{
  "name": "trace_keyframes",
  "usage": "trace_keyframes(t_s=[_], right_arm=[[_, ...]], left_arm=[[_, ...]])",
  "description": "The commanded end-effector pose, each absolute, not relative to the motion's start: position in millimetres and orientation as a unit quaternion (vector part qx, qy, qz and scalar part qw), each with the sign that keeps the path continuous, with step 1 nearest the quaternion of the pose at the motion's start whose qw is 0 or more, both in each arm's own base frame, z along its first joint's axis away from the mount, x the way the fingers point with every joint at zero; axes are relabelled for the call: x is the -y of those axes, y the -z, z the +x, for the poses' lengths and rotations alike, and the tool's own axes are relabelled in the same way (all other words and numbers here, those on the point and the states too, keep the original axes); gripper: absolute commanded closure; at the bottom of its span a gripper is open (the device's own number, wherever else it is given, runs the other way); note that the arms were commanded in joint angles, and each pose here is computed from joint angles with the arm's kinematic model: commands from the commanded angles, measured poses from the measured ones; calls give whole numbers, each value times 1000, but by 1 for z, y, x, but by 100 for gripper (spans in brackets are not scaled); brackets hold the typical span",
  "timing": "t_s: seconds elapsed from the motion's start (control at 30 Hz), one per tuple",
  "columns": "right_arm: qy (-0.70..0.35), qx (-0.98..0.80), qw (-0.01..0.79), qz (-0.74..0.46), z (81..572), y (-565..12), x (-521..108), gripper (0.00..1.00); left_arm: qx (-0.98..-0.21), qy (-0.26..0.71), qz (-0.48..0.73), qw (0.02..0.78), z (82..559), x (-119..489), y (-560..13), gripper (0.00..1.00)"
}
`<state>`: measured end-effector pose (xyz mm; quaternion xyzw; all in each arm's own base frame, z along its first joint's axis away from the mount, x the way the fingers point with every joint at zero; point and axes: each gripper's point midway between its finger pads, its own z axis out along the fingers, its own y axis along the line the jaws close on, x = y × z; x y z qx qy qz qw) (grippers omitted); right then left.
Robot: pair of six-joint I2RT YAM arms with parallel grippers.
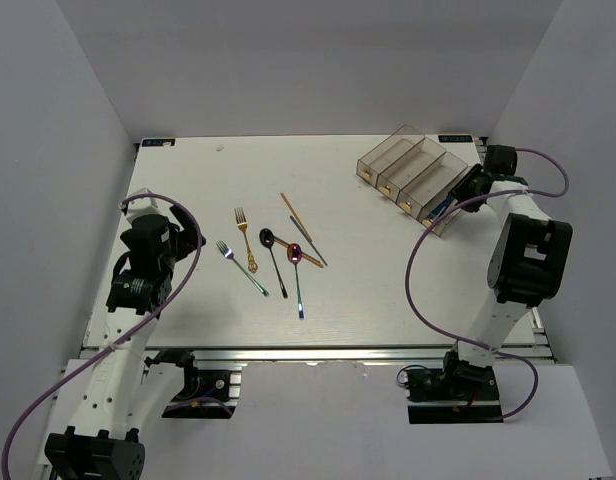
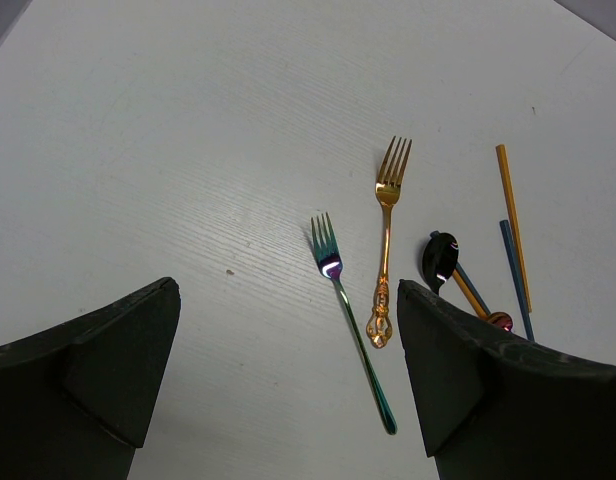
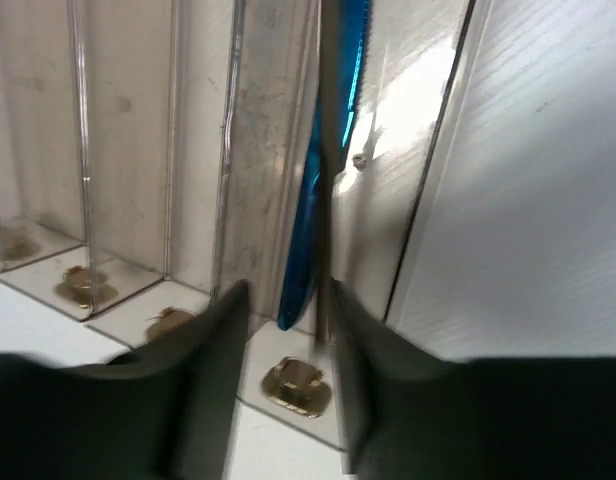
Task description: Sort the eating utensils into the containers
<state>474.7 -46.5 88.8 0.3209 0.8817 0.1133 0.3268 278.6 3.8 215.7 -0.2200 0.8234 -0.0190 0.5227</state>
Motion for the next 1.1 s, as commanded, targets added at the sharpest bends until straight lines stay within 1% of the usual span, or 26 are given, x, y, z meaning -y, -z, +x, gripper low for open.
trace_keyframes(t_s=[0.0, 0.03, 0.07, 0.13, 0.2, 0.3, 0.33, 0.37, 0.43, 0.5, 0.53, 0.57, 0.6, 0.63, 0.67, 0.7, 0.73, 0.77, 0.8, 0.9, 1.03, 1.07], right_arm=[[-133, -856, 388, 313, 486, -143, 47, 50], [-134, -855, 394, 309, 487, -149, 46, 48], [-137, -851, 403, 306, 485, -160, 46, 42], [-138, -846, 422, 297, 485, -179, 44, 37], [-148, -845, 432, 278, 484, -194, 36, 36], [-153, -855, 452, 205, 481, -218, 0, 36], [-160, -862, 451, 166, 479, -223, -28, 36], [-143, -873, 447, 133, 475, -226, -37, 36], [-145, -888, 434, 44, 464, -225, -99, 35], [-129, -903, 410, -18, 455, -216, -132, 35], [-123, -909, 395, -48, 448, -204, -162, 35], [-112, -911, 393, -60, 444, -200, -174, 36], [-113, -909, 393, -82, 440, -198, -191, 37], [-119, -909, 381, -116, 429, -188, -222, 38], [-122, -909, 376, -129, 424, -183, -236, 46], [-133, -906, 371, -156, 413, -181, -261, 52], [-132, -909, 360, -166, 411, -168, -272, 57], [-132, -908, 356, -176, 409, -163, -281, 64], [-136, -905, 354, -196, 403, -160, -297, 65], [-126, -899, 355, -223, 410, -143, -323, 64], [-124, -894, 359, -236, 436, -123, -347, 65], [-129, -896, 350, -240, 436, -119, -350, 66]], left_arm=[[-824, 18, -216, 524, 279, -3, -216, 2], [-824, 18, -216, 523, 278, -3, -215, 2], [-824, 18, -216, 523, 279, -3, -215, 2], [-824, 18, -216, 523, 279, -3, -215, 2], [-824, 18, -216, 523, 279, -3, -216, 2], [-824, 16, -217, 523, 279, -4, -215, 2], [-824, 16, -218, 522, 280, -4, -215, 2], [-825, 14, -219, 521, 280, -4, -215, 2], [-824, 5, -226, 519, 279, -8, -214, 2], [-824, -3, -232, 517, 279, -11, -212, 2], [-825, -3, -232, 515, 279, -11, -211, 2], [-824, -2, -231, 516, 280, -10, -212, 2], [-826, -2, -230, 514, 280, -10, -210, 2], [-826, -2, -230, 514, 280, -10, -210, 2], [-828, -4, -230, 511, 281, -10, -209, 2], [-829, -6, -231, 509, 281, -11, -207, 2], [-829, -6, -231, 509, 281, -11, -207, 2], [-831, -7, -230, 506, 281, -11, -205, 2], [-830, -6, -231, 507, 282, -11, -206, 2], [-834, -5, -228, 503, 283, -9, -203, 2], [-836, -5, -226, 500, 283, -9, -202, 2], [-836, -6, -227, 500, 283, -9, -202, 2]])
